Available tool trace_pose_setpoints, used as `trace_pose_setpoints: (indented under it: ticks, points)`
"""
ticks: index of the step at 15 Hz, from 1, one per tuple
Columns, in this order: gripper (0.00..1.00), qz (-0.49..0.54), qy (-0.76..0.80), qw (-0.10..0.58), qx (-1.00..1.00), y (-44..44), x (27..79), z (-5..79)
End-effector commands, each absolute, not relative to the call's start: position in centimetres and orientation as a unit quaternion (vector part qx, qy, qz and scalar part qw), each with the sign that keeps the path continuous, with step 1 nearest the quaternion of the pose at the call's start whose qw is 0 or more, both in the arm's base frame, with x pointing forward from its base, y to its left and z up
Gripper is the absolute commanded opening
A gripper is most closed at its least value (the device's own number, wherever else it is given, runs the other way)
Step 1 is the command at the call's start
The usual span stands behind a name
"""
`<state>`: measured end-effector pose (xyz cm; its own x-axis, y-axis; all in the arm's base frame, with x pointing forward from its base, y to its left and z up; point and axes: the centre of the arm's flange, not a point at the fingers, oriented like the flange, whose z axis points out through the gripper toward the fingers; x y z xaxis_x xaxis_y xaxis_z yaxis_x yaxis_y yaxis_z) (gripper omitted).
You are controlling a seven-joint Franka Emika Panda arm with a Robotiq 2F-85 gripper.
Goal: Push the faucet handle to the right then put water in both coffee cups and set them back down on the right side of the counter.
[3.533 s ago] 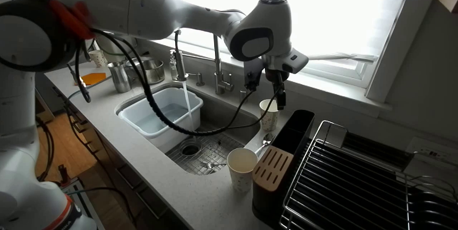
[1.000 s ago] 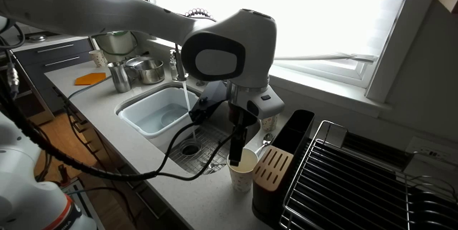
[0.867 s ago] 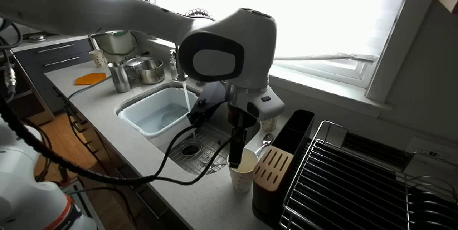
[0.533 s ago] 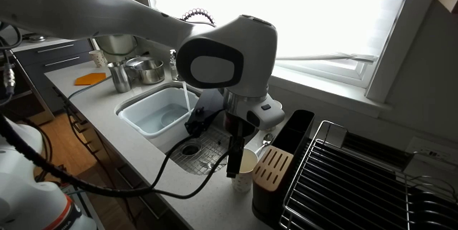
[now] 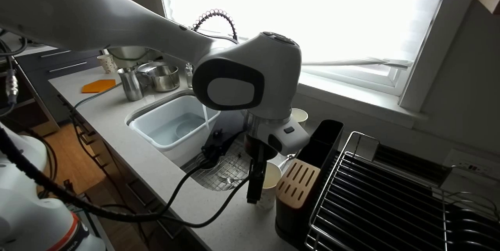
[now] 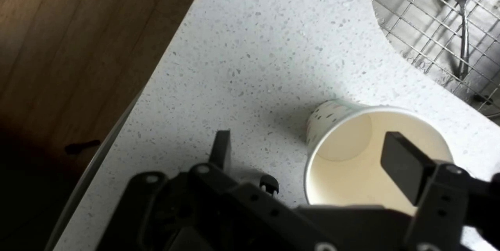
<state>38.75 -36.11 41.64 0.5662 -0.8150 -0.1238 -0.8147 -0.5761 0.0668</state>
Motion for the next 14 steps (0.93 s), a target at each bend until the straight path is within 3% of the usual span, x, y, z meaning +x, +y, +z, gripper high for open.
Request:
trace_pose_setpoints:
  ticks: [1, 2, 10, 11, 14]
  points:
    - [0.74, -0.066, -0.472, 0.007, 0.879, -36.5, 38.2, 40.7]
    - [0.7, -0.065, -0.474, 0.007, 0.878, -36.5, 38.3, 40.6]
    - [0.05, -0.065, -0.464, 0.002, 0.884, -35.5, 40.5, 38.6]
    - [0.01, -0.061, -0.456, 0.002, 0.888, -34.8, 40.8, 38.9]
    - [0.0, -0.035, -0.416, 0.011, 0.909, -31.9, 42.0, 41.3]
